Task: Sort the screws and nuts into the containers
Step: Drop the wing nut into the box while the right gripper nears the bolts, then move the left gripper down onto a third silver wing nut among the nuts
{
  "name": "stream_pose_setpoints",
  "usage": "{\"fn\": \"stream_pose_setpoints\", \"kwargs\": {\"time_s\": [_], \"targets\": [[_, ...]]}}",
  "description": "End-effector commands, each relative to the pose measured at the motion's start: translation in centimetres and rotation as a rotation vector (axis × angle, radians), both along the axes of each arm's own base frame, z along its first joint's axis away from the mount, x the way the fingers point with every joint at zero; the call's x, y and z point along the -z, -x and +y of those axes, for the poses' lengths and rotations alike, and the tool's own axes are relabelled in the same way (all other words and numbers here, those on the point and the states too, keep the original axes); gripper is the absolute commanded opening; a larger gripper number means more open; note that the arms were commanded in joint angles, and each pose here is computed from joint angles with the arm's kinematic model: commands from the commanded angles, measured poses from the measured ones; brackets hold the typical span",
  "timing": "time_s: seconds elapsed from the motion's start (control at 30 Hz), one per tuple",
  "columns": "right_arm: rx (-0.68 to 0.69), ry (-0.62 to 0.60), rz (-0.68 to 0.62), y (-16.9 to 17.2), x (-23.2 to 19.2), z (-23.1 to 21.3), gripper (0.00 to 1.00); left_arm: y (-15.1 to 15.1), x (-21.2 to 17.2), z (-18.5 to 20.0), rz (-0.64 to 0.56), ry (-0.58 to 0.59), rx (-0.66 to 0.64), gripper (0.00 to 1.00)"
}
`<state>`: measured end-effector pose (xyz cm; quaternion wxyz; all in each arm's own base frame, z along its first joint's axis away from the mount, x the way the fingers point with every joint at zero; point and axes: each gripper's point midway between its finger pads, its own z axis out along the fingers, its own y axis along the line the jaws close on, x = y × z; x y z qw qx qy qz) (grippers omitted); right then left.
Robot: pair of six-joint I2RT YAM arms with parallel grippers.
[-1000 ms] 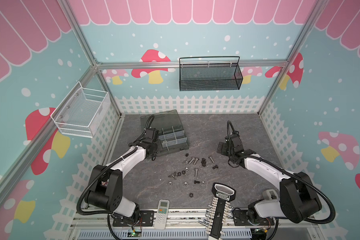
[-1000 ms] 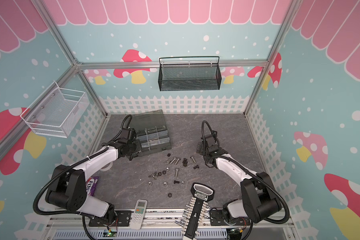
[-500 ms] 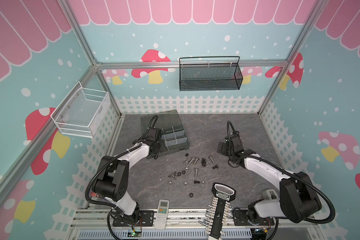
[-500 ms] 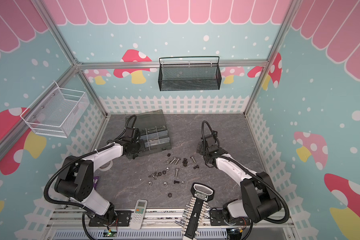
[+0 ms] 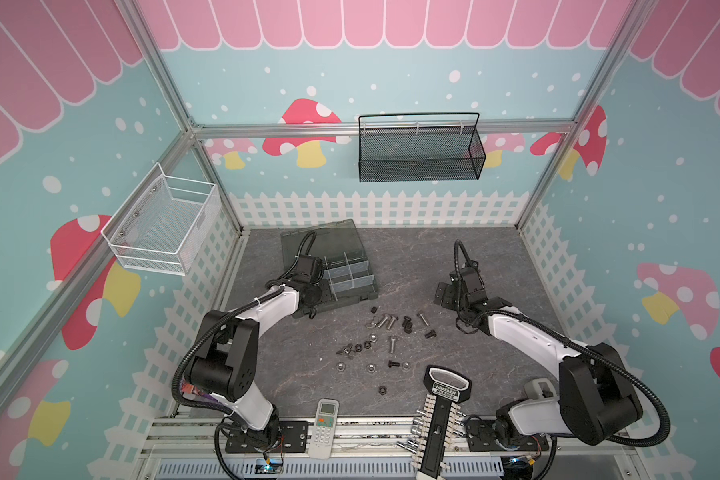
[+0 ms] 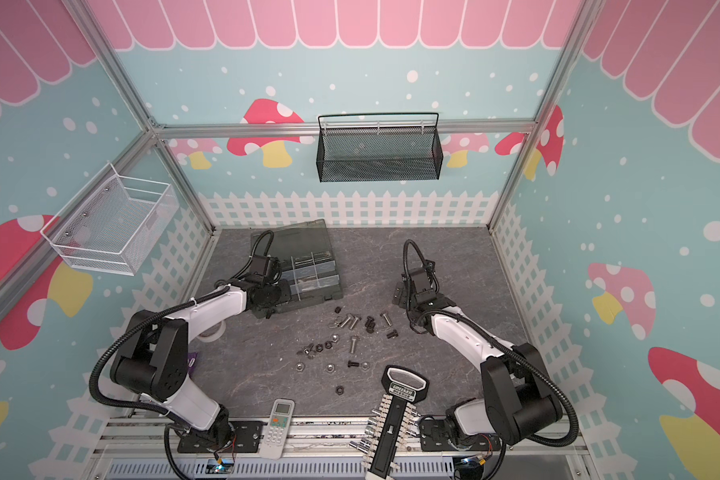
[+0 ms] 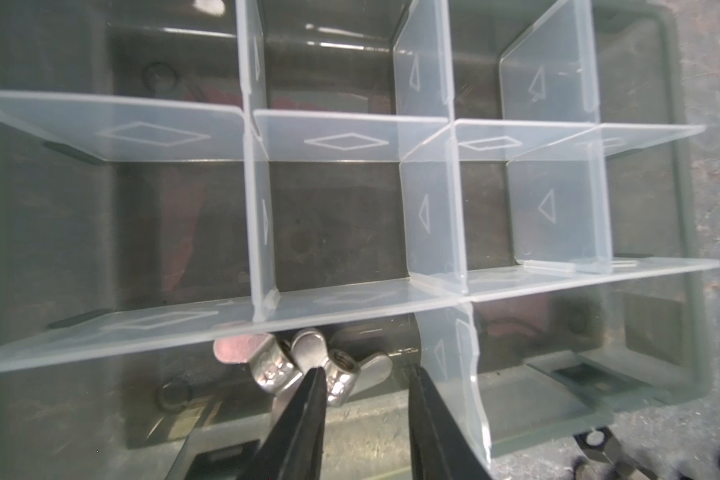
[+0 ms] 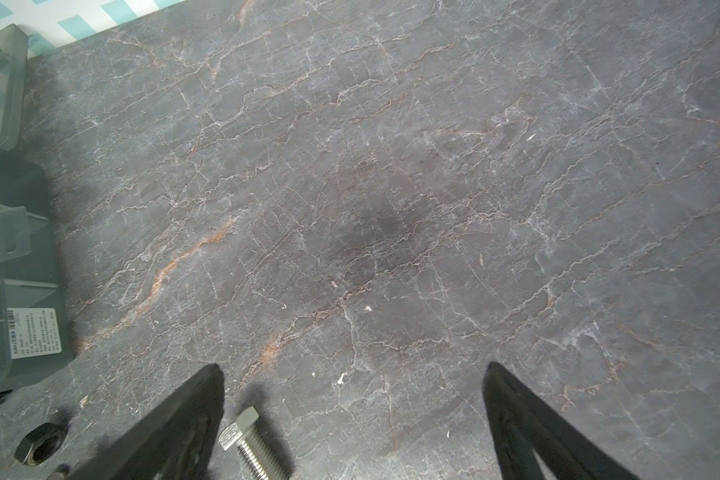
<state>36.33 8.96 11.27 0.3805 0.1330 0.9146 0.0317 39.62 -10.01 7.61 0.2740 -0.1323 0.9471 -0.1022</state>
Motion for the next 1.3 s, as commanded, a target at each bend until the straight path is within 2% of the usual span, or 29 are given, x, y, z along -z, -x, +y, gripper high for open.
{"fn": "stream_pose_setpoints", "kwargs": {"time_s": [0.0,0.23,0.33,0.47,0.6,0.77,1.27], "targets": [[0.025,-0.007,-0.014,-0.4,-0.6,0.1,0.98,0.2,-1.8,0.0,-0.042,0.019,0.007,0.36],[0.025,-0.009,-0.018,-0.5,-0.8,0.1,0.98,3.4,-3.1,-0.9,-0.045,0.055,0.035,0.38],[0.028,-0.008,-0.019,-0.4,-0.8,0.0,0.98,5.7,-2.9,-1.8,-0.019,0.064,0.064,0.45],[0.033,-0.008,-0.017,-0.5,-0.8,0.0,0.98,9.1,-1.6,-3.3,0.064,0.035,0.13,0.54],[0.035,-0.004,-0.012,-0.6,-0.8,0.0,0.98,12.4,-0.2,-4.9,0.142,-0.022,0.232,0.59],[0.036,-0.002,-0.005,-0.7,-0.8,0.1,0.98,15.1,1.4,-6.4,0.218,-0.055,0.325,0.61],[0.043,-0.006,0.01,-0.2,-0.4,-0.1,0.98,17.5,4.4,-7.1,0.328,-0.1,0.396,0.57]]}}
